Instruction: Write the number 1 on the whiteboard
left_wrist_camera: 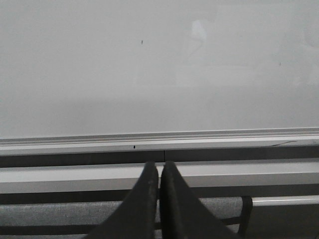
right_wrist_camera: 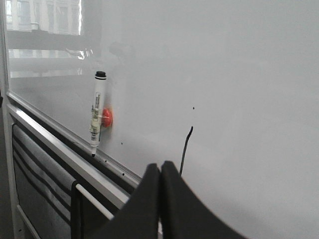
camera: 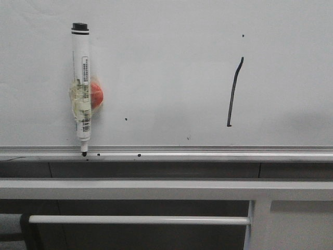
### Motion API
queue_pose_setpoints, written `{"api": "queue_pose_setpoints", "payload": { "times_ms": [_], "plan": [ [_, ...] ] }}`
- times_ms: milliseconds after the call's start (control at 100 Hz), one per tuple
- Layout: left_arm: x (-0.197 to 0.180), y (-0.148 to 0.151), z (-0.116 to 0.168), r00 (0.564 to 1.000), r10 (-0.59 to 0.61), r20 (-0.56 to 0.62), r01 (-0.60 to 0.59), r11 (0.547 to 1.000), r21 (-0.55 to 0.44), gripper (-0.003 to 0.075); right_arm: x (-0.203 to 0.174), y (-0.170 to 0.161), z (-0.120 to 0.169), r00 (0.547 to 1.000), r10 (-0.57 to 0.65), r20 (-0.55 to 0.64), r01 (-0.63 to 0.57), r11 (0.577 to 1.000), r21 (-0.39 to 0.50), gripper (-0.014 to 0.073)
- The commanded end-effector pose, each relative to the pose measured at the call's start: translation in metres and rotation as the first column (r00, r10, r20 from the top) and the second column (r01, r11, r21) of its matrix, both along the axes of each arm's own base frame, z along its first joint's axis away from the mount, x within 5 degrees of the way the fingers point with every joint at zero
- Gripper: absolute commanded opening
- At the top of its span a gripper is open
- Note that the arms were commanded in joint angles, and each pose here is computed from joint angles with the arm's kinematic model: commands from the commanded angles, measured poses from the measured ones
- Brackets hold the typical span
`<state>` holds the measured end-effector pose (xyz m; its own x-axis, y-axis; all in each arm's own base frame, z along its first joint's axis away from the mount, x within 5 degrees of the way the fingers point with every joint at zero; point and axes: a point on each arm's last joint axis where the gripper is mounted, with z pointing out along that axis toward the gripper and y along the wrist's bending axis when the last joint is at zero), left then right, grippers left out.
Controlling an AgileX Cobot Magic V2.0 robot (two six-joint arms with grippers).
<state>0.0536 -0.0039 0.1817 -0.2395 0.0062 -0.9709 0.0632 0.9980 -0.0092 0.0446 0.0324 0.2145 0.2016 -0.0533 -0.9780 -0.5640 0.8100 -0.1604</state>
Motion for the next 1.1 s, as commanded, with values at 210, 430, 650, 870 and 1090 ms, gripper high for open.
{"api": "queue_pose_setpoints", "payload": {
  "times_ms": [210,430,650,870,1090],
  "plan": [
    [0.000,0.000,0.006,0.996,-0.004,0.084,0.006,1.000,-0.025,-0.0020,-0.001,-0.002,0.015,0.997,-0.015,0.078,0.011,0.998,0.063,-0.0053],
    [0.000,0.000,0.006,0.996,-0.004,0.084,0.006,1.000,-0.025,-0.0020,-0.001,-0.002,0.015,0.997,-0.022,0.073,0.018,0.998,0.058,-0.0053],
    [0.000,0.000,0.006,0.996,-0.004,0.084,0.006,1.000,-0.025,-0.0020,0.004,-0.010,0.004,0.981,-0.191,0.036,0.188,0.979,0.075,-0.0053],
    [0.000,0.000,0.006,0.996,-0.004,0.084,0.006,1.000,-0.025,-0.0020,0.010,-0.020,-0.015,0.919,-0.376,-0.119,0.382,0.924,0.033,-0.0053],
    [0.000,0.000,0.006,0.996,-0.004,0.084,0.006,1.000,-0.025,-0.0020,0.012,-0.029,-0.022,0.824,-0.532,-0.197,0.545,0.838,0.017,-0.0053]
  ]
}}
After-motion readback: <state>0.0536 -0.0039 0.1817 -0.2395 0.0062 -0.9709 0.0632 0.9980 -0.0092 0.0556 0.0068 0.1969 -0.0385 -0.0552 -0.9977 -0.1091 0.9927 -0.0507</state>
